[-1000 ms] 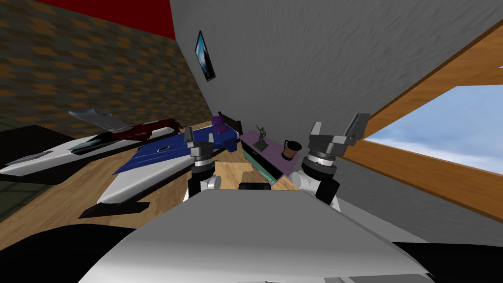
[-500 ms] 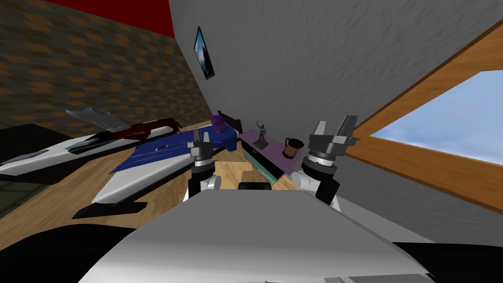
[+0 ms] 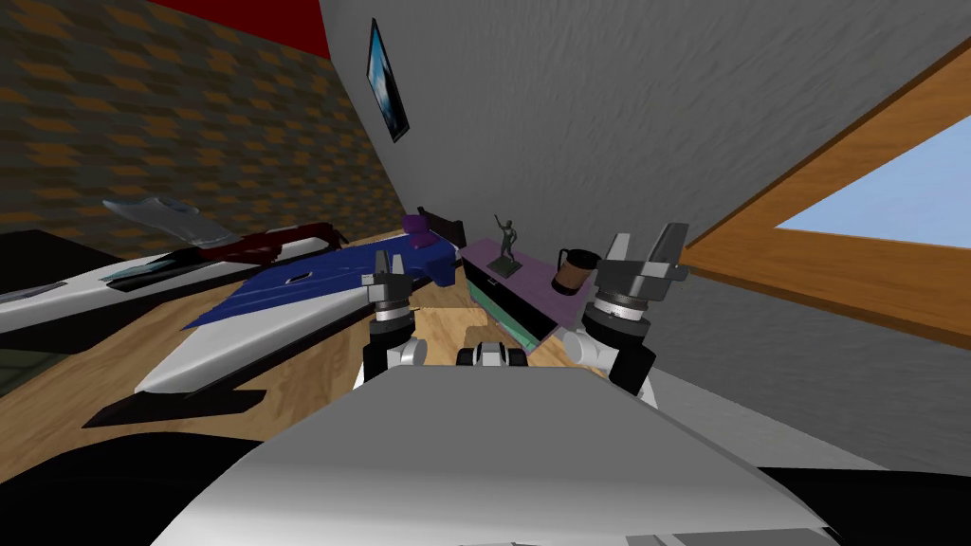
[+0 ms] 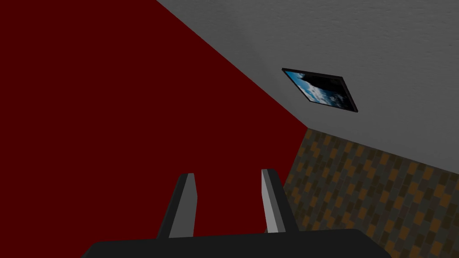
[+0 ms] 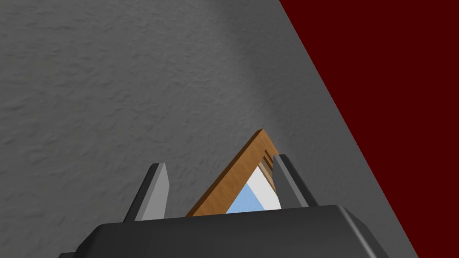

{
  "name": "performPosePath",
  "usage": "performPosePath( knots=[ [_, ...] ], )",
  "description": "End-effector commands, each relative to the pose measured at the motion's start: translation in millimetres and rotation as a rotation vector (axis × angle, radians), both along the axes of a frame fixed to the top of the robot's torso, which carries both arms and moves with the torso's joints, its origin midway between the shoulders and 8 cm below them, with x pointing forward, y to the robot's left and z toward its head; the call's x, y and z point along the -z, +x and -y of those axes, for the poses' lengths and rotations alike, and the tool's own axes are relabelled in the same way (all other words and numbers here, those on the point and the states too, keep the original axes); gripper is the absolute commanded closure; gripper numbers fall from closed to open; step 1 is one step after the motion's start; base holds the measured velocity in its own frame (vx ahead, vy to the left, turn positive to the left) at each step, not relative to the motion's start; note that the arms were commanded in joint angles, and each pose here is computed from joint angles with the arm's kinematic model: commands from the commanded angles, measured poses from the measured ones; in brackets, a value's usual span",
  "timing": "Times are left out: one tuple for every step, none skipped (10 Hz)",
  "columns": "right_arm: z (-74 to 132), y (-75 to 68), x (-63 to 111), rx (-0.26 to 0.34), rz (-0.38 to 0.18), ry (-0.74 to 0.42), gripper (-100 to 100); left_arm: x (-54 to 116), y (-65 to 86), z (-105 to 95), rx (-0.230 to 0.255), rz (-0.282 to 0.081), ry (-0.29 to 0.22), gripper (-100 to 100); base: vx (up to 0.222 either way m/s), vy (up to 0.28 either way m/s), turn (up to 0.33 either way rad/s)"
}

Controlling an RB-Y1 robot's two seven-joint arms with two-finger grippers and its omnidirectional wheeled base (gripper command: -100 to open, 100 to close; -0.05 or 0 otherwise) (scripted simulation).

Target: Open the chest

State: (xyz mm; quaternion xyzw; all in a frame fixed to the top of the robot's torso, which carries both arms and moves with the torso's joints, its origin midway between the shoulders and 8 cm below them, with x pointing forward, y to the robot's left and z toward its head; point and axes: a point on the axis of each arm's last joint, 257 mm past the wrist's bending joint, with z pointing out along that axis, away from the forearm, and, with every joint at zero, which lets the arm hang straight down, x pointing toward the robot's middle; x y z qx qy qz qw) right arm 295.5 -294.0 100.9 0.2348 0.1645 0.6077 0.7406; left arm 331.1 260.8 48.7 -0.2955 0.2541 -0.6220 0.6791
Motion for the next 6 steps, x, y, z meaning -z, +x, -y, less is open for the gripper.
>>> performPosePath(
  knots=[
    [-16,7.4,2.4,-0.005,-0.032,-0.095,-100,0.2,0.1,0.0,0.0,-0.001,0.0,0,0.02,0.007,-0.004],
    [-24,11.3,4.7,0.001,-0.049,-0.14,-100,0.3,0.1,0.0,0.0,-0.001,0.0,0,0.023,0.011,-0.006],
    [-32,15.4,7.7,0.011,-0.067,-0.186,-100,0.3,0.1,0.0,0.0,-0.001,0.0,0,0.035,0.014,-0.011],
    [-41,19.8,11.3,0.023,-0.085,-0.233,-100,0.3,0.1,0.0,0.0,-0.001,0.0,0,0.044,0.015,-0.011],
    [-50,24.2,15.6,0.037,-0.103,-0.28,-100,0.3,0.1,0.0,0.0,-0.001,0.0,0,0.051,0.014,-0.01],
    [-50,24.2,15.6,0.046,-0.104,-0.287,-100,0.3,0.1,0.0,0.0,-0.001,0.0,0,0.037,0.009,0.0]
  ],
)
